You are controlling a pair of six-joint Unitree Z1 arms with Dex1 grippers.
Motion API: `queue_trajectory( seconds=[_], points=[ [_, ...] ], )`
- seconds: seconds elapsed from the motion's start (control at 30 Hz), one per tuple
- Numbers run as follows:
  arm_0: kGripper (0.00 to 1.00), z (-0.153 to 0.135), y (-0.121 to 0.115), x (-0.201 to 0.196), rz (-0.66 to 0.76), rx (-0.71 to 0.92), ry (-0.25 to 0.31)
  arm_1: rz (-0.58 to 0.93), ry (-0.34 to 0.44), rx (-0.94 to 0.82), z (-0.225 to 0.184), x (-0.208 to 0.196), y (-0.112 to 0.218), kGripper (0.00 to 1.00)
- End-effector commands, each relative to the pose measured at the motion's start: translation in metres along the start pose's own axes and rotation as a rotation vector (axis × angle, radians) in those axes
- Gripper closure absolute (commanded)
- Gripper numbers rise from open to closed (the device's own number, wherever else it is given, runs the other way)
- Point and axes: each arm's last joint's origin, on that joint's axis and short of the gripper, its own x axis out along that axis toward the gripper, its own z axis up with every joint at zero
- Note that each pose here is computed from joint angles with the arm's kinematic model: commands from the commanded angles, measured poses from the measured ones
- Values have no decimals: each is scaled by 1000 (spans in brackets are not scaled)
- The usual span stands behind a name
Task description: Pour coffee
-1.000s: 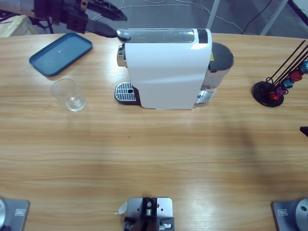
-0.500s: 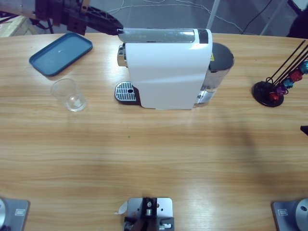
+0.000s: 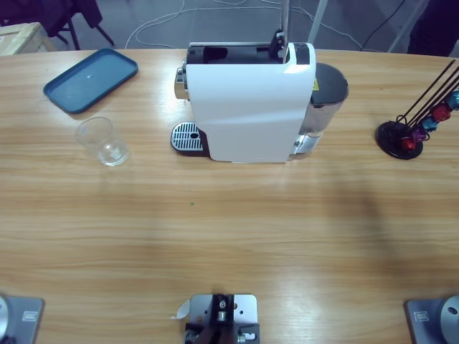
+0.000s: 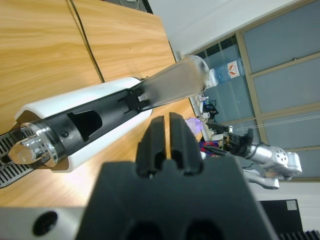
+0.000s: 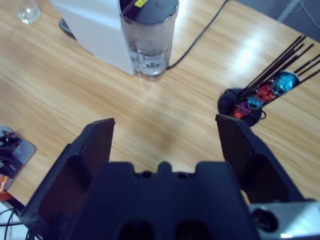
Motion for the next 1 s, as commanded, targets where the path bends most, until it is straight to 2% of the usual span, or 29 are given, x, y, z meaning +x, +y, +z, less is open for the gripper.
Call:
queue_trajectory(
  seconds=[0.03, 0.07, 0.1, 0.2, 0.23, 0.33, 0.47, 0.57, 0.7, 0.77, 0.87, 1.0],
  points=[
    [266, -37, -34, 6, 216, 496, -50, -75, 34, -3, 4, -2, -4, 285],
    [108, -52, -36, 12, 265, 691, 0, -103, 53, -5, 5, 3, -5, 285],
    [37, -68, -33, 16, 319, 842, 49, -137, 70, -5, 5, 8, -7, 287],
    [32, -111, -17, -4, 421, 989, 128, -235, 91, 10, -3, 25, -12, 337],
    [27, -123, -12, -18, 422, 1013, 142, -262, 86, 25, -5, 30, -14, 395],
    [7, -159, 4, -73, 435, 1018, 115, -338, 71, 98, -11, 50, -24, 409],
    [1, -190, 20, -117, 445, 1011, 56, -371, 46, 166, -14, 87, -37, 409],
    [0, -200, 29, -127, 478, 984, 38, -355, 48, 185, -8, 113, -45, 409],
    [0, -196, 35, -118, 529, 958, 45, -386, 61, 214, 0, 136, -59, 409],
    [0, -192, 37, -113, 546, 944, 47, -411, 67, 230, 0, 139, -65, 416],
    [0, -190, 39, -107, 552, 933, 52, -444, 73, 251, -1, 140, -71, 520],
    [0, -188, 42, -100, 566, 913, 70, -463, 77, 262, -2, 143, -75, 524]
  ],
)
